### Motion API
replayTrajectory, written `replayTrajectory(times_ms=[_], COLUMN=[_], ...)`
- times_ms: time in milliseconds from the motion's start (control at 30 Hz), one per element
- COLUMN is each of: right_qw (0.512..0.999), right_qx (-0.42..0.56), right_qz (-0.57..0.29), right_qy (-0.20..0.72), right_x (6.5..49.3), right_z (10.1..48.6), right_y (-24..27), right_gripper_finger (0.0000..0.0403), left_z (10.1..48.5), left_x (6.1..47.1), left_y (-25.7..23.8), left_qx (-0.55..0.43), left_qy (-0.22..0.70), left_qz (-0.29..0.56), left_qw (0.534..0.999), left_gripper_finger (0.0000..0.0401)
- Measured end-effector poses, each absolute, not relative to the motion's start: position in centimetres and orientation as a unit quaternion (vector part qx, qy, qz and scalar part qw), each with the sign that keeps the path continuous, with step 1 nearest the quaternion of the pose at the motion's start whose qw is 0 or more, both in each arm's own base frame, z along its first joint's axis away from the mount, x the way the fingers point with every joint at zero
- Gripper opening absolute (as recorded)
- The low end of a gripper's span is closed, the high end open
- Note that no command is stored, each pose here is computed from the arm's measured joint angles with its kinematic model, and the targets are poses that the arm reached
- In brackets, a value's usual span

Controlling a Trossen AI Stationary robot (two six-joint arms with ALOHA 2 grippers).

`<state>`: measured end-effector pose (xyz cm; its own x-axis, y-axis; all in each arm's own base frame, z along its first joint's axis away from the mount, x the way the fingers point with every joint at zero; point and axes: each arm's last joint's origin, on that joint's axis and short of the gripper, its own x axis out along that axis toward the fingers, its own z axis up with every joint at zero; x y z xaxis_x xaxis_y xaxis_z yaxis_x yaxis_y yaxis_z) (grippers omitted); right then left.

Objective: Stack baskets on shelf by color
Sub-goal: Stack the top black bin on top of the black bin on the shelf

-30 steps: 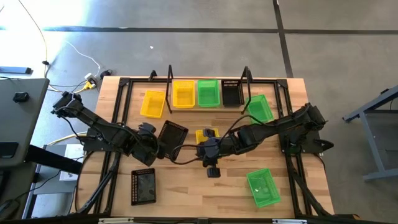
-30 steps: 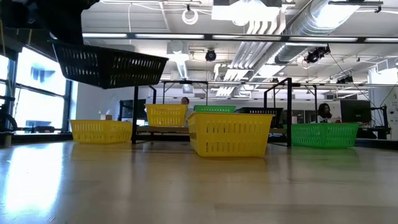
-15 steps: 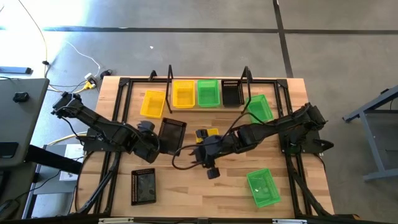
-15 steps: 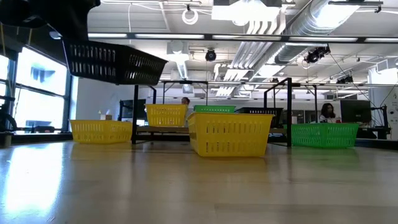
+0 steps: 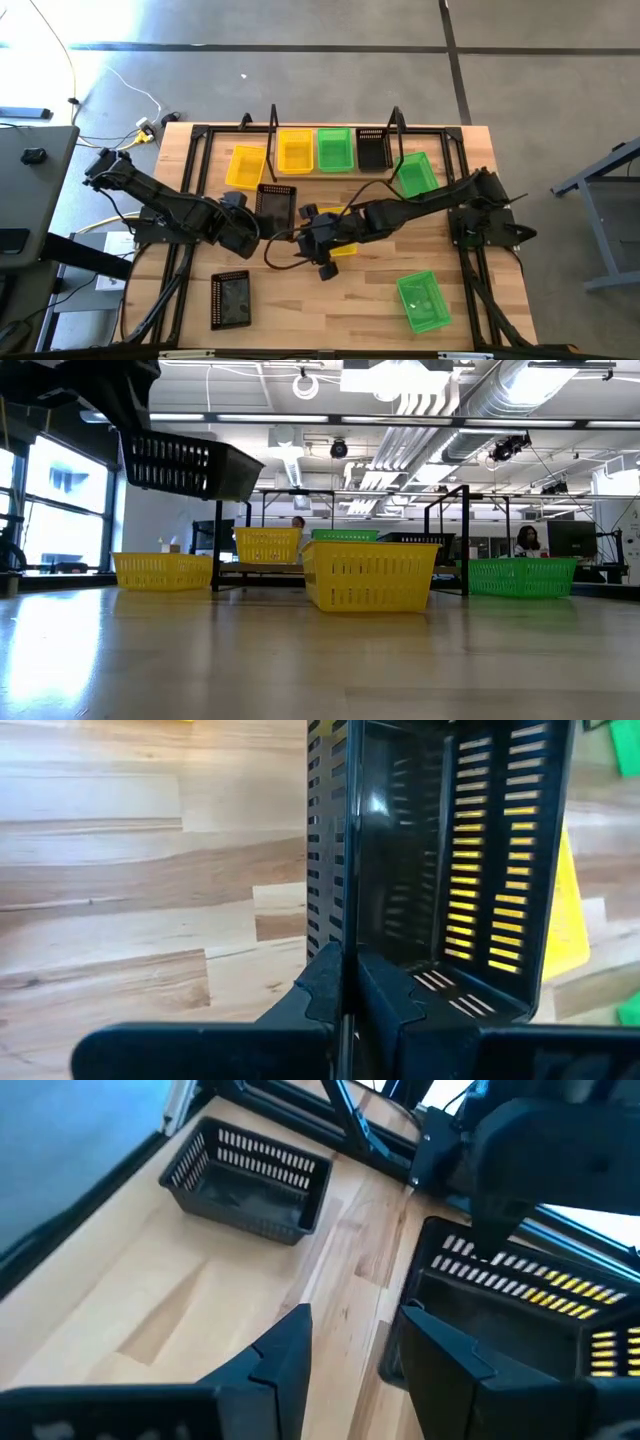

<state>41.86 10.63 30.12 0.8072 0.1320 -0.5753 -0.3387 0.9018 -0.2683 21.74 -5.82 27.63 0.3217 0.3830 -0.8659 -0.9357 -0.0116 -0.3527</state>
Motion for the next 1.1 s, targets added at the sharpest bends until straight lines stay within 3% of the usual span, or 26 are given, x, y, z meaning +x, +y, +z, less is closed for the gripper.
replayTrajectory(times_ms=[567,1100], right_qw=[0.92,0.924], right_qx=[-0.183,-0.141], right_qz=[0.086,0.025], right_qy=[0.335,0.354], right_x=[44.6,44.8], right_z=[25.0,24.6], right_y=[9.3,7.9], right_gripper_finger=[0.0135,0.0135], left_z=[27.0,27.2], left_x=[23.0,23.5], left_y=[-5.8,-5.9], left_qx=[-0.489,-0.476], left_qy=[0.265,0.259], left_qz=[0.51,0.489], left_qw=[0.657,0.683], left_gripper_finger=[0.0005,0.0005])
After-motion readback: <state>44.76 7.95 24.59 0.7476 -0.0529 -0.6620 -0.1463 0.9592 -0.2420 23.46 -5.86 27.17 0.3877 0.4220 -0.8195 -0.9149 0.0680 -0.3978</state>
